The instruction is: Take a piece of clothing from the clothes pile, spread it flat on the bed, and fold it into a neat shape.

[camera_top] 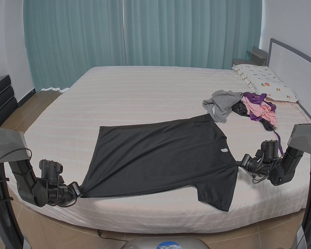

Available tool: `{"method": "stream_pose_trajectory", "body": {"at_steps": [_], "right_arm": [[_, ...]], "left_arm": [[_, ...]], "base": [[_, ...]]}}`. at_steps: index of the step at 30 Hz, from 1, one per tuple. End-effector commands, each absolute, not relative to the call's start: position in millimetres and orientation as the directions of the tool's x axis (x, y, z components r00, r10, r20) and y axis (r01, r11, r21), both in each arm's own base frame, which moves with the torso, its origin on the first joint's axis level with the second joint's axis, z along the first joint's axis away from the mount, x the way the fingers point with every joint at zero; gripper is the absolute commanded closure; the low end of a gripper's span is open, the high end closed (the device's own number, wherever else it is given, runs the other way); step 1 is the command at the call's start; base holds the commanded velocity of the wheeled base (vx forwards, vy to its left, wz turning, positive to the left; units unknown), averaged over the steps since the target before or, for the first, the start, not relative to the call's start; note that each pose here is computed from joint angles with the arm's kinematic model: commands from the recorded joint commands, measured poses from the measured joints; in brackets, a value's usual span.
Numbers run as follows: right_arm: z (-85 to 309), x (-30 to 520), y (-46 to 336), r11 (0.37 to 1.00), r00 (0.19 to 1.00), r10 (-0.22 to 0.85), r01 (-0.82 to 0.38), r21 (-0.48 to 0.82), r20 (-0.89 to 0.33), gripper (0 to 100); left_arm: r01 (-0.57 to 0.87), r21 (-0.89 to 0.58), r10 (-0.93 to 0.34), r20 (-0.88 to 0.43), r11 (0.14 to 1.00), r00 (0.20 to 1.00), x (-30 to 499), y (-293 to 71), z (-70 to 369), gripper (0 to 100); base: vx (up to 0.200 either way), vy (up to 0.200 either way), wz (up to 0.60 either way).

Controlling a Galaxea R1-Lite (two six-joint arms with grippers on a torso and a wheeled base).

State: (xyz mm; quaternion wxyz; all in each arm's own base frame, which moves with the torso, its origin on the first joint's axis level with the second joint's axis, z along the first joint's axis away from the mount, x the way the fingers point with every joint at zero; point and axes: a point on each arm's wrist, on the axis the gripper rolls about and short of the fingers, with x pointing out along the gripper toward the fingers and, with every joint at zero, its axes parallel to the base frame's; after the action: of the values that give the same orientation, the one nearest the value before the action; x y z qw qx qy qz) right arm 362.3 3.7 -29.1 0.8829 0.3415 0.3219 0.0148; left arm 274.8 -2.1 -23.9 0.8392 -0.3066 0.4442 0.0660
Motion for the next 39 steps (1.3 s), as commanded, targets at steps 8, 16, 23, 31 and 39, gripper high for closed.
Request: {"method": "stream_pose_trajectory", "body": {"at_steps": [8, 16, 23, 31, 39], "right_arm": [[-35, 374, 2, 0.785, 0.795, 0.248, 0.17, 0.596, -0.553, 0], [-12, 330, 3, 0.777, 0.755, 0.348, 0.1, 0.622, -0.556, 0], [-26, 273, 18, 0.787, 0.67, 0.488, -0.059, 0.615, -0.56, 0], [-46, 259, 33, 0.784, 0.621, 0.52, -0.074, 0.617, -0.587, 0], [-56, 267, 41, 0.792, 0.623, 0.508, -0.065, 0.607, -0.595, 0]], "left_arm": [[-0.392, -0.462, -0.161, -0.785, 0.795, 0.598, 275, -2, -24, 100], [-0.394, -0.461, -0.161, -0.787, 0.795, 0.596, 274, -2, -24, 100], [-0.394, -0.462, -0.163, -0.787, 0.795, 0.594, 273, -2, -24, 100], [-0.395, -0.462, -0.164, -0.789, 0.794, 0.592, 272, -2, -25, 100], [-0.394, -0.462, -0.166, -0.789, 0.795, 0.592, 272, -2, -24, 100]], "base": [[0.0, 0.0, 0.0], [0.0, 0.0, 0.0], [0.0, 0.0, 0.0], [0.0, 0.0, 0.0], [0.0, 0.0, 0.0]]}}
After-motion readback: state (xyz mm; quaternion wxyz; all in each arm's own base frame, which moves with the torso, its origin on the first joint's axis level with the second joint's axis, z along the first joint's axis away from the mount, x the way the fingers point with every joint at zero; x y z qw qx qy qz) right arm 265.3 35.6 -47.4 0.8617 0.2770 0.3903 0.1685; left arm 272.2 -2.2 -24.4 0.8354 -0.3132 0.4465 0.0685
